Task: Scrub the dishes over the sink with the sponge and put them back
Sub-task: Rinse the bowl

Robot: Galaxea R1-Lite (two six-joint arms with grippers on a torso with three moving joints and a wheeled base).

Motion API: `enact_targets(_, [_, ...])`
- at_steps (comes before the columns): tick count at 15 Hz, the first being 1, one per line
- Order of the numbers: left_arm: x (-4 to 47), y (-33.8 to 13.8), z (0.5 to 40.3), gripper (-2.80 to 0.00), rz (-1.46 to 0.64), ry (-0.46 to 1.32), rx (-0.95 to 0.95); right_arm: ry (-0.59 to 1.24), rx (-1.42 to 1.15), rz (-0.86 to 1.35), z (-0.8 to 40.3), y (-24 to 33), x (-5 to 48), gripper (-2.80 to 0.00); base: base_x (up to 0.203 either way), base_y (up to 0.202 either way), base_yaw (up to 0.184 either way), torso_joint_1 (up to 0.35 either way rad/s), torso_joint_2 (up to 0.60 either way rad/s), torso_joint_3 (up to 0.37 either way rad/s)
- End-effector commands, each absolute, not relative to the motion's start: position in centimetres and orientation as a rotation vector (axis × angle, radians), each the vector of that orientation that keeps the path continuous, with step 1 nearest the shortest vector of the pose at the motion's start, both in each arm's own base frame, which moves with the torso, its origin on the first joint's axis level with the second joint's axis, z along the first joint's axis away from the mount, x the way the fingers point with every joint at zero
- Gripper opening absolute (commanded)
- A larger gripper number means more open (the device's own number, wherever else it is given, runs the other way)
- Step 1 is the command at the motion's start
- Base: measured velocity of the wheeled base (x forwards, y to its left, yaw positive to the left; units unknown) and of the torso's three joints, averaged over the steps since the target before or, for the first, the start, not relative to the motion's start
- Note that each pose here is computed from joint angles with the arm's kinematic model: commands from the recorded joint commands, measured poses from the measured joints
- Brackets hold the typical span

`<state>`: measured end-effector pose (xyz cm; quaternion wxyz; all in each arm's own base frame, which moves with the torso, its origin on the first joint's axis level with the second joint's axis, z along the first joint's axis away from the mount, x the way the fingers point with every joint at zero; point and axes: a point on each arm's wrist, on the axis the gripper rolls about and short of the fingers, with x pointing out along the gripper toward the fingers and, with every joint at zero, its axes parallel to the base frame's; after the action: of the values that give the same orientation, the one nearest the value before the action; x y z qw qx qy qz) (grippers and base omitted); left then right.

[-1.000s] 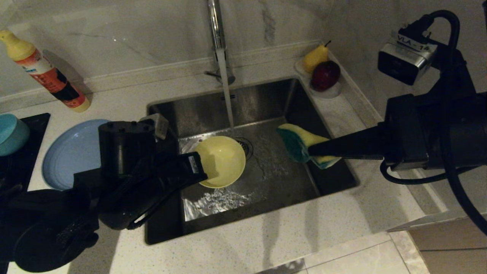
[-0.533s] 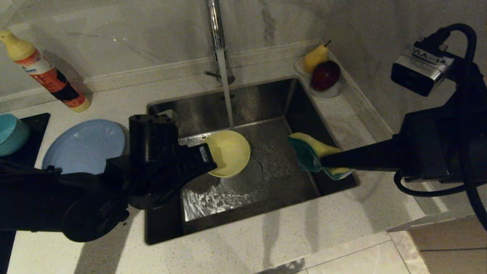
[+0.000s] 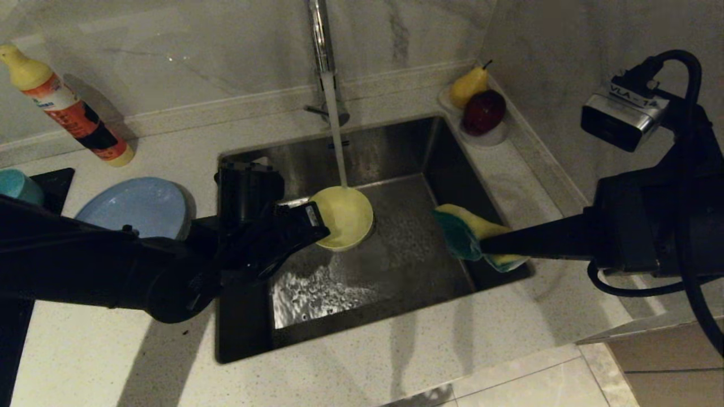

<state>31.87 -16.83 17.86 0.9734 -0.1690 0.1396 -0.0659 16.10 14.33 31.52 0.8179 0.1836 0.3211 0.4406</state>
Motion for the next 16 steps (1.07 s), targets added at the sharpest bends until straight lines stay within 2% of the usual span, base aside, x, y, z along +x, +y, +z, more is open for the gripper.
enact_targets(1, [33.1,-17.3,17.6,-2.80,-0.127,0.277,-0.346,0.697,0.392,0.936,31.3,14.5,16.3,-2.80,0.000,0.000,0.000,0.000,0.00,0.000])
enact_targets(11, [32.8,-17.0,18.1,-2.80,-0.121,0.282,-0.347,0.677,0.398,0.929,30.7,14.4,16.8,-2.80,0.000,0.000,0.000,0.000,0.00,0.000])
enact_targets(16, [32.2,-13.0,19.3,-2.80,-0.030,0.233,-0.262,0.689,0.399,0.938,30.4,14.4,16.7,-2.80,0.000,0.000,0.000,0.000,0.00,0.000])
